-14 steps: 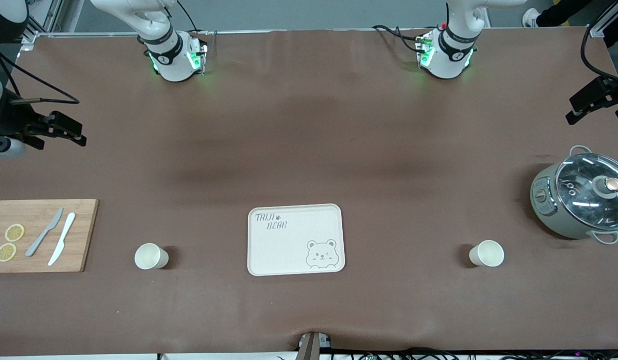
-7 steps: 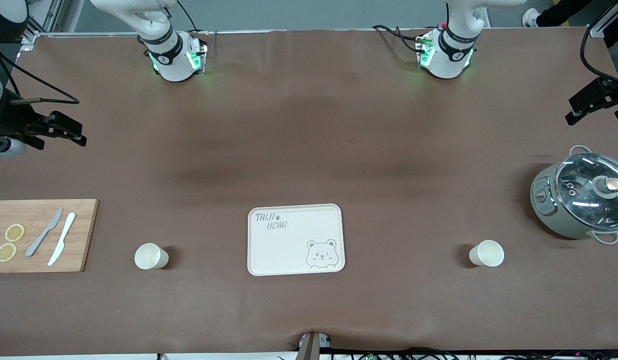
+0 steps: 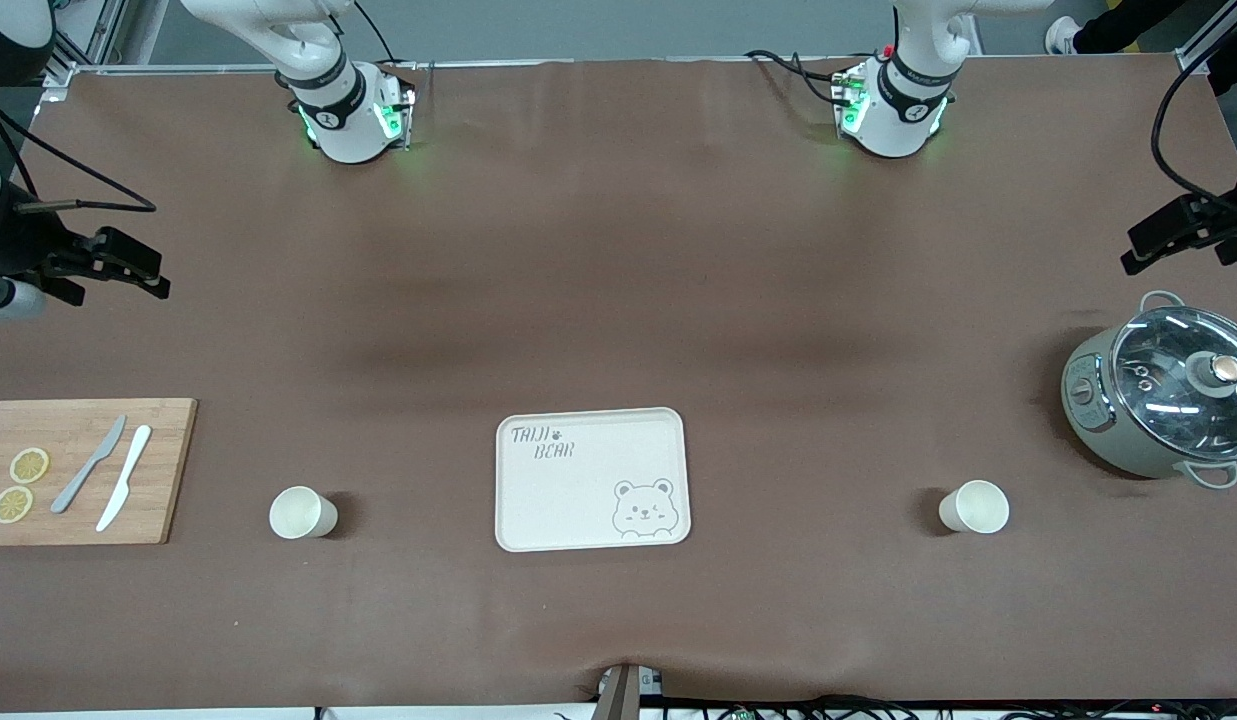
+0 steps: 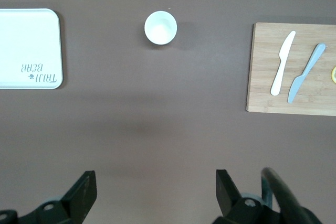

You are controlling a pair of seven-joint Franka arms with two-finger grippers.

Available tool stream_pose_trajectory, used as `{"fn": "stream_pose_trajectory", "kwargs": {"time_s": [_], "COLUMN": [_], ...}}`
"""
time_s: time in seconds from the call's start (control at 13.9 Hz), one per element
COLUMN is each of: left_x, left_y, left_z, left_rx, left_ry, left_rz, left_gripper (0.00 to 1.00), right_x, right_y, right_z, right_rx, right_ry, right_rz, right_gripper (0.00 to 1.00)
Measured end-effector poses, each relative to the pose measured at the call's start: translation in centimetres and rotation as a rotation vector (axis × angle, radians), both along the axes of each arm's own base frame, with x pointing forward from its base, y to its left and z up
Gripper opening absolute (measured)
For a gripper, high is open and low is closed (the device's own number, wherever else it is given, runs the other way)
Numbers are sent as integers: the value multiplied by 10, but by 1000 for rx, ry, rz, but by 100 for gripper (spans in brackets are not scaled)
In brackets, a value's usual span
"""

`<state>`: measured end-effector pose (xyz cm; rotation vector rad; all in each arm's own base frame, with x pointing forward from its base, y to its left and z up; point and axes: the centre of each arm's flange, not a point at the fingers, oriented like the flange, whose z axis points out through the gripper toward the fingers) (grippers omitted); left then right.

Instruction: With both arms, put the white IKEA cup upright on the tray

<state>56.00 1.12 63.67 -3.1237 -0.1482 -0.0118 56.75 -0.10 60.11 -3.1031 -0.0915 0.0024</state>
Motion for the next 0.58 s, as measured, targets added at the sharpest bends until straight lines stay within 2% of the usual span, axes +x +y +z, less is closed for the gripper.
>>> {"fn": "stream_pose_trajectory", "kwargs": {"time_s": [0.29, 0.58], "left_x": [20, 48], "left_y": [-4, -11], "left_z": [-39, -77], "left_rx": [7, 15], "left_ry": [63, 53], "left_rz": [-3, -13], "left_gripper": [100, 100], "right_x": [25, 51], "right_y": [0, -1], "right_z": [-29, -72], "right_rx": [-3, -7], "right_ry": [6, 21], "right_rz": [-2, -6], "right_gripper": [100, 100]}}
